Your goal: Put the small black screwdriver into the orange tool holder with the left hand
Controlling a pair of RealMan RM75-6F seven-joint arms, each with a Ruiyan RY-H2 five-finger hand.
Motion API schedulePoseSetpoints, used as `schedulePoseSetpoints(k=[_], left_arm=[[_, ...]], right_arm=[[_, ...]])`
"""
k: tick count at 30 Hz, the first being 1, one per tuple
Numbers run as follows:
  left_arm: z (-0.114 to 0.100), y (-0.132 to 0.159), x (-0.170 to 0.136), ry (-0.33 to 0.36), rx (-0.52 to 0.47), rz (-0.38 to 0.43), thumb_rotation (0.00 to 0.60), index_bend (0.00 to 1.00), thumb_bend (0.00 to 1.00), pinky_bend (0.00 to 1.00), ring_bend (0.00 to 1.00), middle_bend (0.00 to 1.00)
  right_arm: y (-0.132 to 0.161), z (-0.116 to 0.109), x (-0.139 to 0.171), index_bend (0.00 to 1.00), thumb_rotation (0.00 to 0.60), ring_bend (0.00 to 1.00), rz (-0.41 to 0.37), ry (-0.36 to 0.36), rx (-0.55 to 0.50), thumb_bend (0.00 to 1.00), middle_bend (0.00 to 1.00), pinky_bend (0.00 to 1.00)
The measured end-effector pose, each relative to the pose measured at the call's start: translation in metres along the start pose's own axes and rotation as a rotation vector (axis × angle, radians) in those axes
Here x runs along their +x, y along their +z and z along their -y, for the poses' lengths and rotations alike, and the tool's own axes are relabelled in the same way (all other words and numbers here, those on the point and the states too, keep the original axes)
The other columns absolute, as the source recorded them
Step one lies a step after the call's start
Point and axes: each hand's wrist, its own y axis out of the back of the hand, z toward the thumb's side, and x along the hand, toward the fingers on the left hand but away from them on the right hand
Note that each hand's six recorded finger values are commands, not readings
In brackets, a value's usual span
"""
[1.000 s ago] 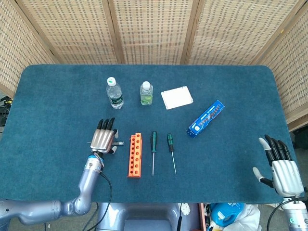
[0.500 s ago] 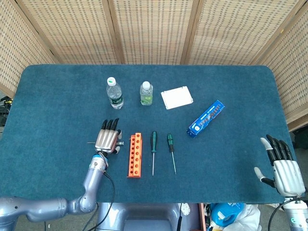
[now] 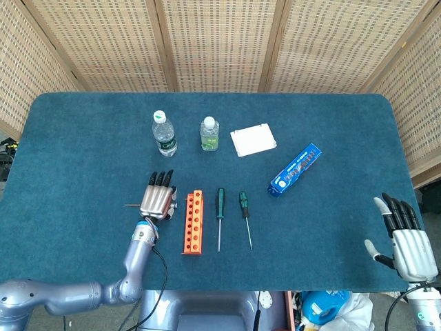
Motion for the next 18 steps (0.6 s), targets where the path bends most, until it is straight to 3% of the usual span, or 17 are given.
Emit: schedulePoseSetpoints(k=[18], left_arm=[[0.0096,0.0013,0.0005,-0.018,0.021,-0.008,0.600,0.57,0.30,0.00,0.00,0.03]], right_arm=[[-0.0008,-0.0016,0.0009,0.00,0.600,0.00,0.000,-0.005,-0.005,0.28,0.00,0.00]])
